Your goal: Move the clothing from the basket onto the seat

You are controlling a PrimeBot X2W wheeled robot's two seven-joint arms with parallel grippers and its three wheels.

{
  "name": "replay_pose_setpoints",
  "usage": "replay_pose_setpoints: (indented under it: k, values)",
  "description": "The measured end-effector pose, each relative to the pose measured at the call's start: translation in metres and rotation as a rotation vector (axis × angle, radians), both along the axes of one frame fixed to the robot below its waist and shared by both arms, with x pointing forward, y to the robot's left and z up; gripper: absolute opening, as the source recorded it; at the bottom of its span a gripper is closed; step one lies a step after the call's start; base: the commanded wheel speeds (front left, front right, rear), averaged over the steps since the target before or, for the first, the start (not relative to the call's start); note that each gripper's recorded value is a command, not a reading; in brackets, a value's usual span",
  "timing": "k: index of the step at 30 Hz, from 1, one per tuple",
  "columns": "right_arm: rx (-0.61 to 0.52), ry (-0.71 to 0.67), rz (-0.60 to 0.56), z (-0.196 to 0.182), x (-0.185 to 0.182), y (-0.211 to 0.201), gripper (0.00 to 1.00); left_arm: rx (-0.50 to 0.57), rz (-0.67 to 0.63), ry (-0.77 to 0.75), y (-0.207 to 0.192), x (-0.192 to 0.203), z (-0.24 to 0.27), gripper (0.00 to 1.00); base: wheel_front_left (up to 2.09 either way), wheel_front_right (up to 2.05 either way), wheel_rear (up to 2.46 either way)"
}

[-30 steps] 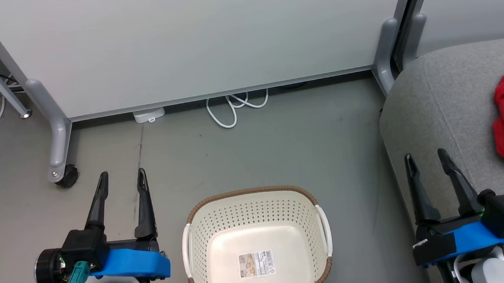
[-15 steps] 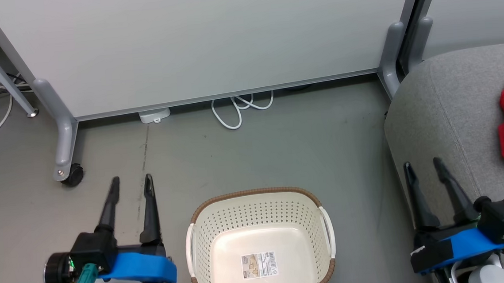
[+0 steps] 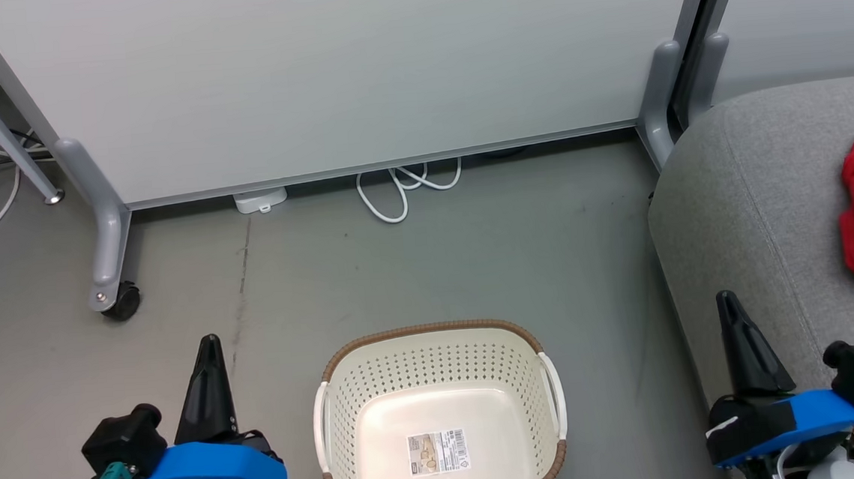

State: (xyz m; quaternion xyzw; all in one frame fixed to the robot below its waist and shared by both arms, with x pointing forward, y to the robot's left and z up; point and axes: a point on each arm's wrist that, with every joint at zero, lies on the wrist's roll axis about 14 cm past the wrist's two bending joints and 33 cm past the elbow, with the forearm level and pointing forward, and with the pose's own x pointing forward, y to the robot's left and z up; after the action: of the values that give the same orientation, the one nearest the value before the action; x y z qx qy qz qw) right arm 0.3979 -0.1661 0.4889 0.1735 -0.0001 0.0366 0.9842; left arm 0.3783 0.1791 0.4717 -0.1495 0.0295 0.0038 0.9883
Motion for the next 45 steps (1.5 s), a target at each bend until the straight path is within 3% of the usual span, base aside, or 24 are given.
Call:
replay_pose_setpoints:
  k: [22, 45]
  values:
    - [0.342, 0.065, -0.064, -0.004, -0.002, -0.014, 0.00, -0.359, 0.071, 0.036, 0.012, 0.001, -0.001, 0.00, 0.00, 0.00, 0.00]
    - [0.630, 0.093, -0.092, -0.003, -0.004, -0.022, 0.00, -0.659, 0.098, 0.041, 0.017, 0.003, 0.002, 0.00, 0.00, 0.00, 0.00]
